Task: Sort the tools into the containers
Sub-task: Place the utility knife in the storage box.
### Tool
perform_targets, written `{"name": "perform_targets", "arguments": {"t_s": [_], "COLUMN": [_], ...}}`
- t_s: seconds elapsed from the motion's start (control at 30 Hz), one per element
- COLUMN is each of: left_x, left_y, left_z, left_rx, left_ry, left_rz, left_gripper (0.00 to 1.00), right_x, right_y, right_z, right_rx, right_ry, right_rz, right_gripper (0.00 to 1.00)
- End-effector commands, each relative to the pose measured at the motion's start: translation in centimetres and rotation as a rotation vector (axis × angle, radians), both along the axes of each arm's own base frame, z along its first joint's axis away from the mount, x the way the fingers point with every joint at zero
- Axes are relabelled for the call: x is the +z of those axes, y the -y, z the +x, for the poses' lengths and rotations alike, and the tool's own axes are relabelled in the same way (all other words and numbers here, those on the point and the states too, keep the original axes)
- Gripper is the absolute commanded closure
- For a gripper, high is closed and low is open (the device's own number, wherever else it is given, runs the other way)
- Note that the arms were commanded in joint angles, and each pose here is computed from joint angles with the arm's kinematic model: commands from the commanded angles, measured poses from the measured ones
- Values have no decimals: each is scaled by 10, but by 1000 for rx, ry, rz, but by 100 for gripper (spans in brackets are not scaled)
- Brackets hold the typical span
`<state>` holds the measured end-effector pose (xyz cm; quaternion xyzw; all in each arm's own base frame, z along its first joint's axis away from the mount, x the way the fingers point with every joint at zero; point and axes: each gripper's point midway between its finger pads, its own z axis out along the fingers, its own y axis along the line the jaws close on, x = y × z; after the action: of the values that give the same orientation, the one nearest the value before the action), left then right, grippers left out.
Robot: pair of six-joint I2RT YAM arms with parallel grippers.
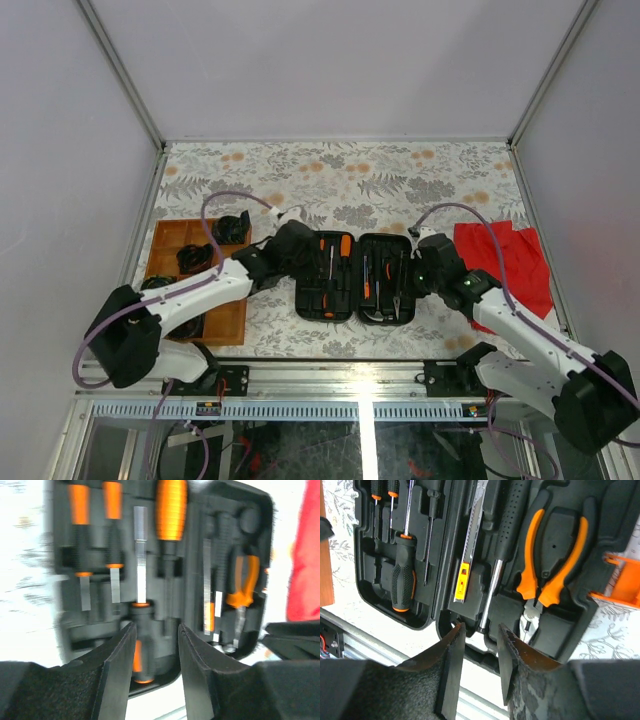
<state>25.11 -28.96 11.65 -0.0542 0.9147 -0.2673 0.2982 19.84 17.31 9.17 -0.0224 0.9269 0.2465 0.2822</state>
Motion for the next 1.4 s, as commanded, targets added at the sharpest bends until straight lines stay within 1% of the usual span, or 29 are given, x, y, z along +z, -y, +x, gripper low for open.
{"name": "perform_targets", "arguments": {"t_s": [0.0, 0.13, 0.27, 0.4, 0.5, 0.67, 0.93, 1.13, 1.37], "left_x": [-19, -31, -40, -47, -51, -56, -65, -67, -69], "left_y": [-56, -89, -104, -109, -113, -114, -114, -112, -112], "left_z": [0, 1, 0, -2, -3, -5, -11, -11, -13], "left_rx": [41, 78, 98, 104, 116, 119, 110, 104, 101], "left_ry": [1, -6, -5, 2, 3, -6, -26, -32, -38], "left_rz": [90, 104, 106, 111, 119, 114, 110, 105, 107], "left_gripper": [62, 62, 62, 62, 62, 62, 62, 63, 64], "right_x": [17, 8, 1, -2, -4, -8, -20, -31, -36], "right_y": [-29, -41, -46, -51, -54, -57, -63, -63, -65], "right_z": [19, 28, 38, 46, 51, 59, 61, 63, 67], "right_rx": [78, 98, 99, 101, 98, 89, 99, 87, 63], "right_ry": [54, 25, 18, 14, 7, -4, -51, -86, -97], "right_rz": [91, 97, 89, 86, 83, 70, 74, 50, 54], "right_gripper": [63, 64, 64, 63, 59, 59, 61, 63, 70]}}
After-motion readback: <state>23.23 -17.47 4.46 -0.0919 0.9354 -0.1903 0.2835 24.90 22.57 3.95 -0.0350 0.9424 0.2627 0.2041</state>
